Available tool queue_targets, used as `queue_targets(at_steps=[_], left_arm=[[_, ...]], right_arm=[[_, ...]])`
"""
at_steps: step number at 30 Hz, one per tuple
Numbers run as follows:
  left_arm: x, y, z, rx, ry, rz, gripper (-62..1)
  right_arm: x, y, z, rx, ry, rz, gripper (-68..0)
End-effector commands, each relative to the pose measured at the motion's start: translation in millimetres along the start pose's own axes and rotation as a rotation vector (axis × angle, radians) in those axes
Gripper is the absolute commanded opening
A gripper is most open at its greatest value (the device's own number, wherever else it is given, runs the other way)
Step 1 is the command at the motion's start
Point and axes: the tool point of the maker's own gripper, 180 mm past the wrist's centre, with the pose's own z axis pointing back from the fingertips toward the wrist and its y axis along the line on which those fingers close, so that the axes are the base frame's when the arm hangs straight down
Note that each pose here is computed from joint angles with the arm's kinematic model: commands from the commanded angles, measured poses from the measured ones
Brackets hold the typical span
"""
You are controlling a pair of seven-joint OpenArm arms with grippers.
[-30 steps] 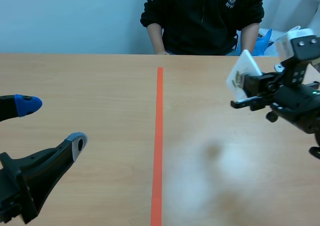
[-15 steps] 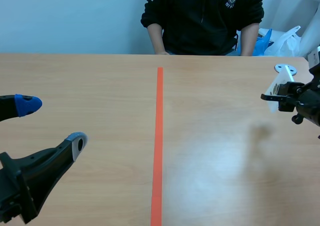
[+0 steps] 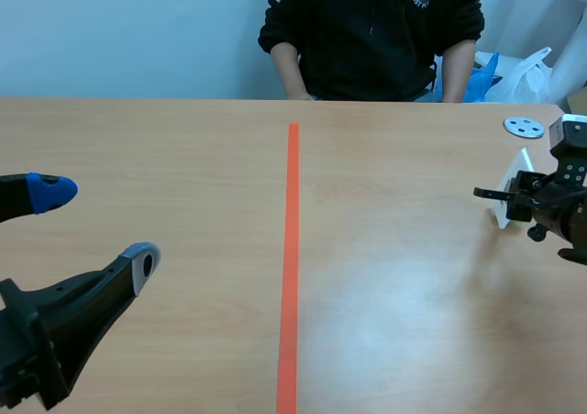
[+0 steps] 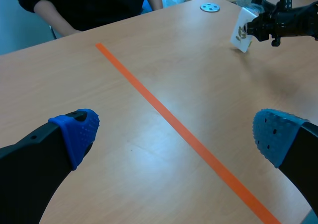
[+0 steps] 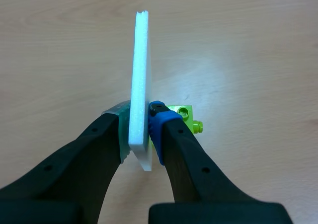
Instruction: Sort the leaf by its shape. The table is split by an orange tape line. A compound leaf with several leaflets goes to the left side, a simple leaf with one blade goes to the right side. Return to the home posture when a red brick is placed on the table.
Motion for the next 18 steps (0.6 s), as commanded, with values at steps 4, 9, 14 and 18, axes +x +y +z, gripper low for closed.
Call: queue_targets(at_steps=[4,9,14,18], left_arm=[[5,-3,-1,-0.005,-0.026,0.012,1.4],[5,-3,-1,-0.005,-0.026,0.012,1.4],[5,-3,-1,-0.005,-0.026,0.012,1.4],[5,-3,-1,-0.005,-0.025,0.012,1.4]], right_arm=[[32.2,-6,-2,-0.021,-0.079,0.024,-57.8],[30.1,-7,-2,-0.022,-0.072,0.025,-44.8],[32.8,-8,-1,-0.021,-0.08,0.02,-31.1],[50.0,-7,0,0.015,-0.118,-0.001,-23.8]])
